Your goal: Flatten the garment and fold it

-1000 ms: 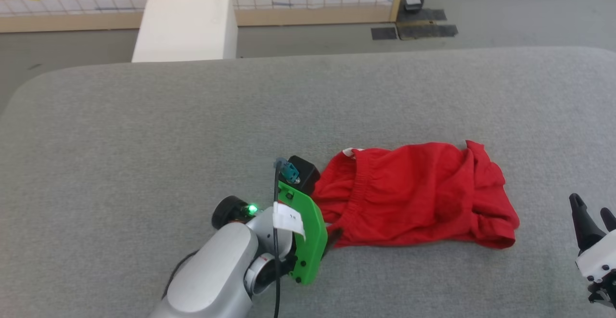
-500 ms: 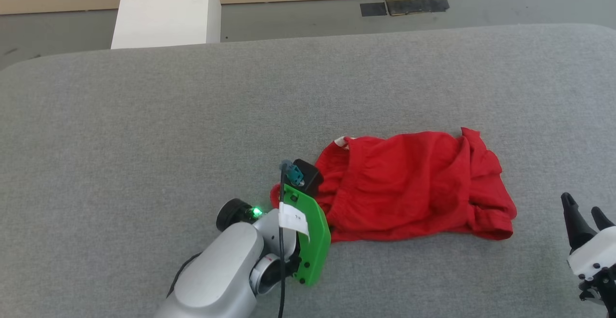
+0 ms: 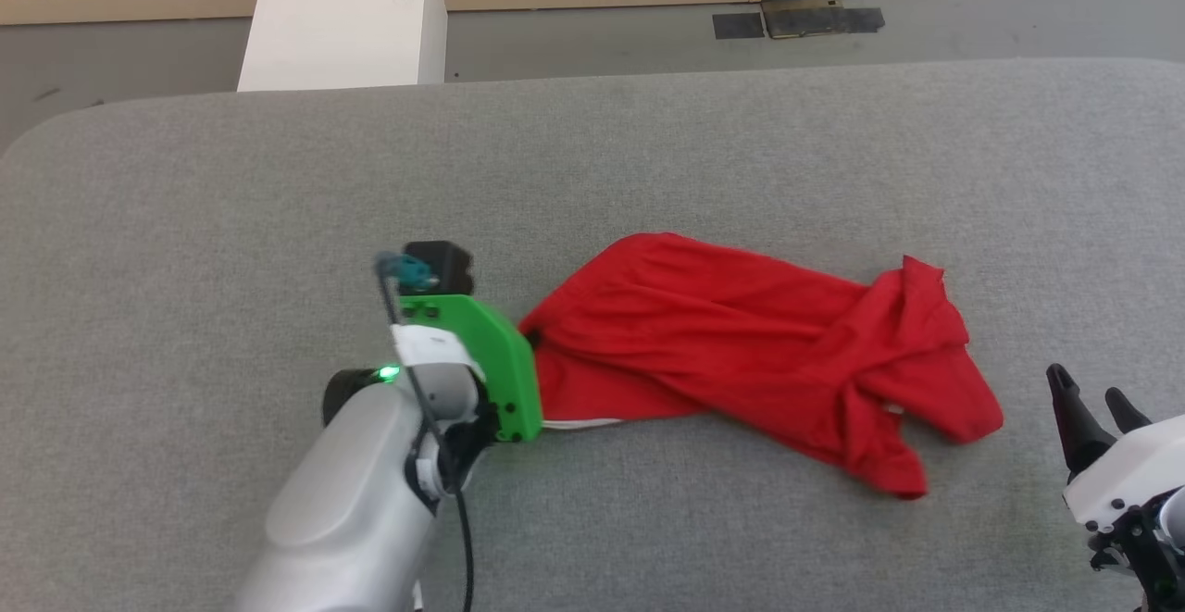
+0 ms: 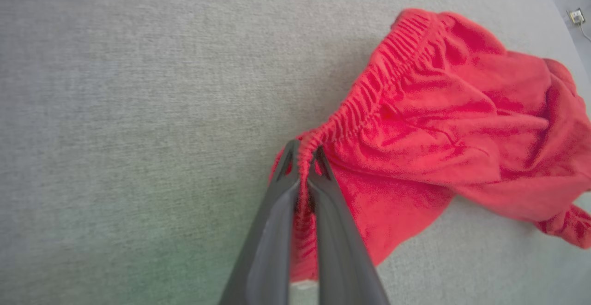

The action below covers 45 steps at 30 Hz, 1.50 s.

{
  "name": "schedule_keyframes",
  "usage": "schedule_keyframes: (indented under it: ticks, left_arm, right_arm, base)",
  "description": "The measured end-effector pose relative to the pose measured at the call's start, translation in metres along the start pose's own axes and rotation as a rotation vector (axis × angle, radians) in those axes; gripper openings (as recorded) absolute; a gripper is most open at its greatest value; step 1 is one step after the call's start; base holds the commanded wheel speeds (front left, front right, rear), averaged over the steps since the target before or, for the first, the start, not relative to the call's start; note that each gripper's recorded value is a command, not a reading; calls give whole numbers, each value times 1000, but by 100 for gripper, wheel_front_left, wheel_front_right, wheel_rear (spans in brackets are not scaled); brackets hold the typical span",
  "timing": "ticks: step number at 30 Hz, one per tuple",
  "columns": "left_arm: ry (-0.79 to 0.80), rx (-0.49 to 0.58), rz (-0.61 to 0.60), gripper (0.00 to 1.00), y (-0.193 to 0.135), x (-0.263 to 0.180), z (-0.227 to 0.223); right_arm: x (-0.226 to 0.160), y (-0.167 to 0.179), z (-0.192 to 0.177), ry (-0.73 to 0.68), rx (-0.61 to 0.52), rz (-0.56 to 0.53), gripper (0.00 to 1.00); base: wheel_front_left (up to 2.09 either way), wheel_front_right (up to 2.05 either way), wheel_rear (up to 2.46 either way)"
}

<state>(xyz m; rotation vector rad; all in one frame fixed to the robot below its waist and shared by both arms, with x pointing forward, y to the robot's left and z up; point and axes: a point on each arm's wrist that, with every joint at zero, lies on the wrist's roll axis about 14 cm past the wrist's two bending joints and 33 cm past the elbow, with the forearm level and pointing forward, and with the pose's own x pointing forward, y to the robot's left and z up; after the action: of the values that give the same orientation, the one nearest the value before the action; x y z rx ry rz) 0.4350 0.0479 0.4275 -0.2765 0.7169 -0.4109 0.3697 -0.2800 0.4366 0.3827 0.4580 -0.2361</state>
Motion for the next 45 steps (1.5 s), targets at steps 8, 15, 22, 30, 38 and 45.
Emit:
schedule_keyframes:
  ticks: [8, 15, 22, 30, 38, 45]
  left_arm:
    - [38, -134, 135, 15, 46, 3, -21]
    - [-88, -230, 69, 100, 40, -6, 1]
    - [-519, -192, 105, 100, 71, -68, 62]
    - [-780, 64, 274, 100, 91, -127, 54]
    - [-816, 82, 326, 100, 89, -135, 50]
    - [-792, 60, 315, 100, 88, -120, 42]
  right_arm:
    - [2, 4, -3, 16, -15, 9, 100]
    - [0, 11, 0, 6, -21, 28, 100]
    - [-7, 20, 10, -28, -29, 58, 100]
    - [-2, 42, 9, -14, -63, 111, 100]
    - [25, 92, -5, 179, -311, 156, 100]
    - [65, 100, -20, 412, -638, 72, 100]
  base:
    - [0, 0, 0]
    - [0, 0, 0]
    - [0, 0, 0]
    - [0, 0, 0]
    - [0, 0, 0]
    - [0, 0, 0]
